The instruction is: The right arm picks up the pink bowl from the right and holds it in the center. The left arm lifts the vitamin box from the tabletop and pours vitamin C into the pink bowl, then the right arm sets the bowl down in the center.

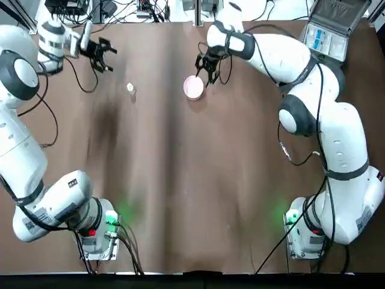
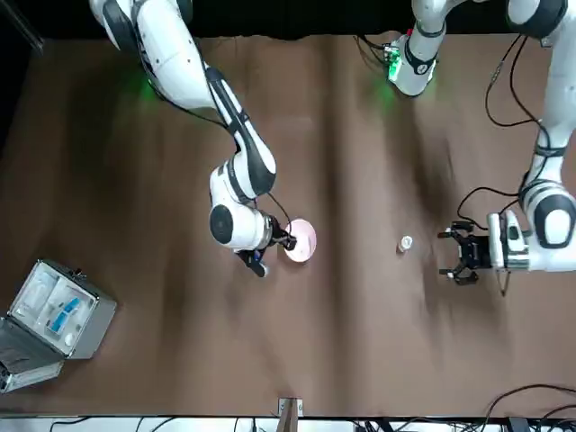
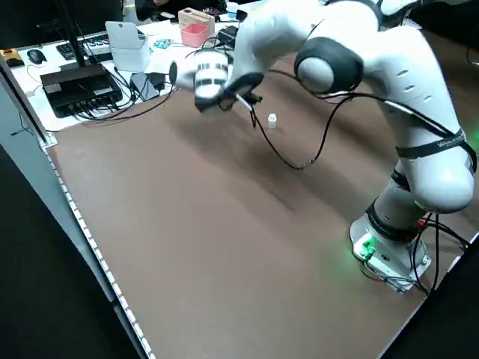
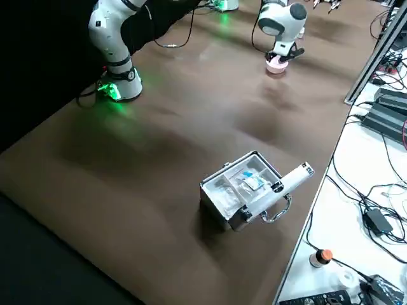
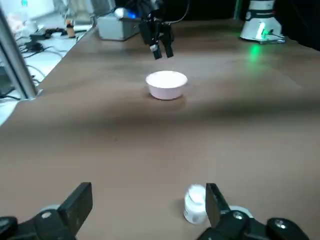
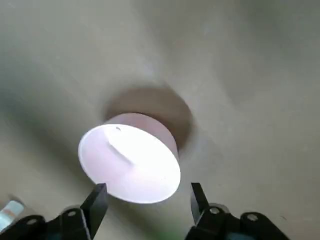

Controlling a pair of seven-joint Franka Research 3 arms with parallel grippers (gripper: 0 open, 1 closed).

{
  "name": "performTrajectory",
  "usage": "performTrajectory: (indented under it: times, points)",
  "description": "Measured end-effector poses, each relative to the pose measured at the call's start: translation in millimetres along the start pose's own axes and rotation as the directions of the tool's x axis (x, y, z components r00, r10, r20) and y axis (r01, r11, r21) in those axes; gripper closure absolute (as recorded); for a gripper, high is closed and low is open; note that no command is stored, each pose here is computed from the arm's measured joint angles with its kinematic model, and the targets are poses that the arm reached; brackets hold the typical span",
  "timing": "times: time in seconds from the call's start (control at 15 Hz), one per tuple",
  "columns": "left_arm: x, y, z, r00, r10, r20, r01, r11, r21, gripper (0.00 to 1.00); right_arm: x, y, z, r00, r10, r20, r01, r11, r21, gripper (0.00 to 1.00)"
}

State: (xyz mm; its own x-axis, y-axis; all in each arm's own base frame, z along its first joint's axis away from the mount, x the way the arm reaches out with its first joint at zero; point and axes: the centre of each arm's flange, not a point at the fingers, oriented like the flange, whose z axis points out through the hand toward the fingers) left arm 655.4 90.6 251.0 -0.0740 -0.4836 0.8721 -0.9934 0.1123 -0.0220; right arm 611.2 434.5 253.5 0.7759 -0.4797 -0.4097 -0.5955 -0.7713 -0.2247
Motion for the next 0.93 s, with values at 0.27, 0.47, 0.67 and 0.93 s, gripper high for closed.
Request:
performTrajectory:
  times: [0.27, 0.47, 0.67, 0.93]
  points:
    - [87, -17, -10, 0.991, -0.1, 0.085, 0.099, 0.995, 0.006, 0.0, 31, 15, -80, 1.0, 0.008, 0.004, -0.008, 0.998, -0.064, 0.25]
    - [145, -23, 0, 0.972, -0.159, 0.174, 0.162, 0.987, -0.005, 0.0, 45, 27, -138, 0.996, -0.074, -0.038, 0.069, 0.989, -0.132, 0.25]
    - [202, -25, 17, 0.948, -0.164, 0.274, 0.173, 0.985, -0.01, 0.0, 60, 45, -198, 0.988, -0.137, -0.074, 0.125, 0.98, -0.155, 0.25]
    - [257, -33, 20, 0.885, -0.126, 0.448, 0.12, 0.992, 0.041, 0.0, 70, 77, -277, 0.956, -0.251, -0.153, 0.213, 0.951, -0.225, 0.25]
